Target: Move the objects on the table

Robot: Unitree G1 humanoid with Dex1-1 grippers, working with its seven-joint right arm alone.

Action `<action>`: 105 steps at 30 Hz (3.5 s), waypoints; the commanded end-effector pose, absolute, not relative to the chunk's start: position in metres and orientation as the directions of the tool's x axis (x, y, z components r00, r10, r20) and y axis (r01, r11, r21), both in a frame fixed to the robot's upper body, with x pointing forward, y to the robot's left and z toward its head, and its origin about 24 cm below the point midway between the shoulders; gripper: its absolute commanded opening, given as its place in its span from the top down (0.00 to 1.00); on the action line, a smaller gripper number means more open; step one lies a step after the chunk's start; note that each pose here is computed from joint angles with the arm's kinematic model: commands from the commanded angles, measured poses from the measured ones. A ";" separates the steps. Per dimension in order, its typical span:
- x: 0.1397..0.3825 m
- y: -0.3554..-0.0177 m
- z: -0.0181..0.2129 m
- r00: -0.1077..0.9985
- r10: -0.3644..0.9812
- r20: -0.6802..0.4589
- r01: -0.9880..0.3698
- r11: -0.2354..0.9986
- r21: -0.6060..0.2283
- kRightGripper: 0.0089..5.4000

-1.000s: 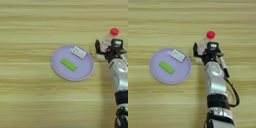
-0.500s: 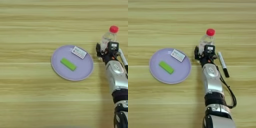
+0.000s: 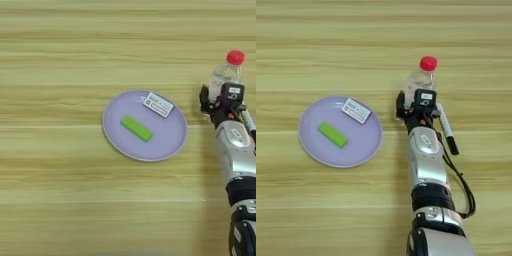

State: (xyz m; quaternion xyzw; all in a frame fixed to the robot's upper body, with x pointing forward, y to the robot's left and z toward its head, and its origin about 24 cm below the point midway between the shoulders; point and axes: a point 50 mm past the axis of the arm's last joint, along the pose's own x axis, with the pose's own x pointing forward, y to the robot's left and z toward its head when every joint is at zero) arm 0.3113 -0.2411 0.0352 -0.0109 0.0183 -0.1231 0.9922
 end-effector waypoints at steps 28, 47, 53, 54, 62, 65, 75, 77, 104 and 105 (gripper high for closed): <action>0.297 -0.322 0.134 0.799 -0.484 0.357 0.543 0.836 -0.081 0.41; 0.302 -0.327 0.092 0.861 -0.472 0.189 0.493 0.866 -0.083 0.41; 0.303 -0.326 0.085 0.871 -0.464 0.160 0.480 0.874 -0.077 0.41; 0.303 -0.325 0.082 0.873 -0.465 0.147 0.478 0.875 -0.071 0.41; 0.304 -0.323 0.072 0.882 -0.458 0.115 0.467 0.881 -0.071 0.41; 0.304 -0.322 0.070 0.883 -0.456 0.109 0.465 0.882 -0.073 0.41; 0.303 -0.320 0.063 0.891 -0.446 0.086 0.453 0.887 -0.087 0.41; 0.303 -0.320 0.063 0.891 -0.445 0.088 0.452 0.888 -0.088 0.41; 0.297 -0.308 0.057 0.915 -0.398 0.070 0.403 0.912 -0.076 0.00; 0.297 -0.307 0.056 0.916 -0.395 0.066 0.399 0.914 -0.077 0.00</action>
